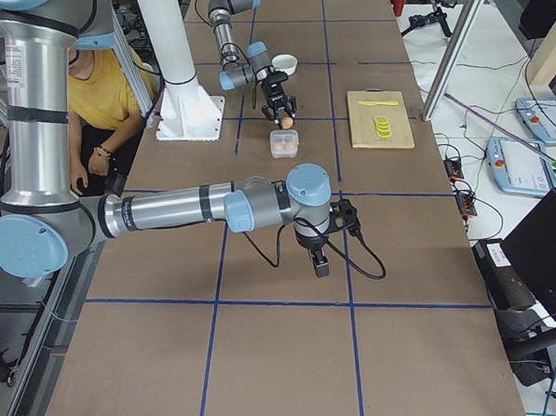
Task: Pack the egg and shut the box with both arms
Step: 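Lower the egg into an empty slot and open the left gripper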
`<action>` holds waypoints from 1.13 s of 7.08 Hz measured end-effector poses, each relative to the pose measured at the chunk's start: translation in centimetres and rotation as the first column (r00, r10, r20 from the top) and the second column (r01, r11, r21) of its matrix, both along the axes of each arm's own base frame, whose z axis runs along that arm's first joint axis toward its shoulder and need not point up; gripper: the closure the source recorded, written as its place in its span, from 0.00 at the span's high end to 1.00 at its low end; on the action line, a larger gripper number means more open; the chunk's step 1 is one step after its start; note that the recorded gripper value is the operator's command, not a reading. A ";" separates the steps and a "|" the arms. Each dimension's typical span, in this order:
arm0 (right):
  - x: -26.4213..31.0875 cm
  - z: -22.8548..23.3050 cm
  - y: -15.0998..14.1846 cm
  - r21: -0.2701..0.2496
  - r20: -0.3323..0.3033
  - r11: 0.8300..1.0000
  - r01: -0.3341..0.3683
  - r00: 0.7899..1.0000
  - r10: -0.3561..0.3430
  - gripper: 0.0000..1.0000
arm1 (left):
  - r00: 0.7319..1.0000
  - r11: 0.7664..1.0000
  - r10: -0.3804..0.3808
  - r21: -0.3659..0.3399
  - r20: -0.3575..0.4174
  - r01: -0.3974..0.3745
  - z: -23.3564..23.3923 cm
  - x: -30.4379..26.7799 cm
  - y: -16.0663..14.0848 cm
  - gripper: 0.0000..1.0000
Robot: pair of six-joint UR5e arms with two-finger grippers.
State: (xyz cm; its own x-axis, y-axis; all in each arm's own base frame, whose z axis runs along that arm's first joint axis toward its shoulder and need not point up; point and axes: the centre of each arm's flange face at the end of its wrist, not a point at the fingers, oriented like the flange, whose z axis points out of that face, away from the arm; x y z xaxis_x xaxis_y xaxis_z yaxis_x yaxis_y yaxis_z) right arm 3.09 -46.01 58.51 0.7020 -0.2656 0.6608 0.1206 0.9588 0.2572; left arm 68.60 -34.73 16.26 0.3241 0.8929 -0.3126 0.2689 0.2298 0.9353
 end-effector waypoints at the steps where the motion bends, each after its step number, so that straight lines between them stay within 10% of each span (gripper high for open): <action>1: 0.0 0.0 0.0 0.000 0.000 1.000 0.000 1.000 0.000 1.00 | 1.000 1.000 0.006 -0.002 0.005 -0.006 0.2 0.4 0.4 0.25; 3: 0.0 0.0 0.0 0.000 0.000 1.000 0.000 1.000 0.000 1.00 | 1.000 1.000 0.010 -0.004 0.007 -0.010 0.3 0.7 0.8 0.48; 8: 0.0 0.0 0.0 0.000 0.000 1.000 0.000 1.000 0.000 1.00 | 1.000 1.000 0.014 -0.004 0.007 -0.014 0.2 0.9 1.1 0.62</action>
State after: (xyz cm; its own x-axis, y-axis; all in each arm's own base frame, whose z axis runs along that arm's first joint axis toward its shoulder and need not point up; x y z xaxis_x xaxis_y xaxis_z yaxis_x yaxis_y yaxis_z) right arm 3.09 -46.03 58.49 0.7019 -0.2659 0.6608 0.1206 0.9587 0.2577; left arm 69.52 -33.62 16.46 0.3140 0.8959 -0.3142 0.2596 0.2373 0.9361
